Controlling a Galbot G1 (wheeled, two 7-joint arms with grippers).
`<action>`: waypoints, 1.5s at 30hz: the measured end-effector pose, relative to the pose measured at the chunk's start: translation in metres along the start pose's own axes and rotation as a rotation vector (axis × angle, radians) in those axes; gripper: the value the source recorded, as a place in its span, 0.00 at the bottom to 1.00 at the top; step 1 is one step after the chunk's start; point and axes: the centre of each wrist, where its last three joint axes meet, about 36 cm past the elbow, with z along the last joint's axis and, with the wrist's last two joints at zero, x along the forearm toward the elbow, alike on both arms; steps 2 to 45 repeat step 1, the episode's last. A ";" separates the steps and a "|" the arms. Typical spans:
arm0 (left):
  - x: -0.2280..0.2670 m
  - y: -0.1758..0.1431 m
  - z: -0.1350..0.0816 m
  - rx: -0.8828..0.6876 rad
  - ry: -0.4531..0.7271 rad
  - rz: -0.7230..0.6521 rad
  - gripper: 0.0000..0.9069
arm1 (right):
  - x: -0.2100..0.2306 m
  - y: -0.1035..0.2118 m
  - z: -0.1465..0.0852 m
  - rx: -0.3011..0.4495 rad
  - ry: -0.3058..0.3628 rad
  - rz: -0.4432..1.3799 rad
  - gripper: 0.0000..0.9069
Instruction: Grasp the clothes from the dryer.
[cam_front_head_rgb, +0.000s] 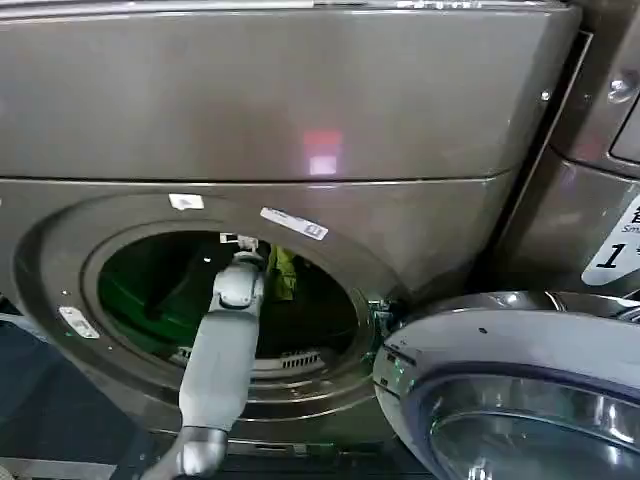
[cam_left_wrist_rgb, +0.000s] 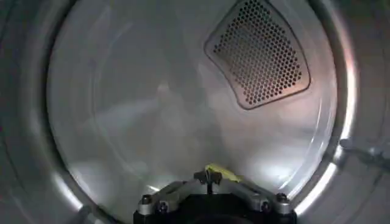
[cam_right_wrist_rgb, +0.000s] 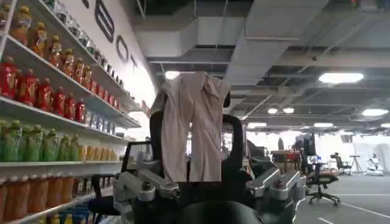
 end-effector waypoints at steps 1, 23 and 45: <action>0.000 0.000 0.001 -0.001 0.000 0.000 0.00 | 0.000 0.000 0.000 0.000 0.004 0.000 1.00; 0.000 0.000 0.001 -0.001 0.000 0.000 0.00 | 0.000 0.000 0.000 0.000 0.004 0.000 1.00; 0.000 0.000 0.001 -0.001 0.000 0.000 0.00 | 0.000 0.000 0.000 0.000 0.004 0.000 1.00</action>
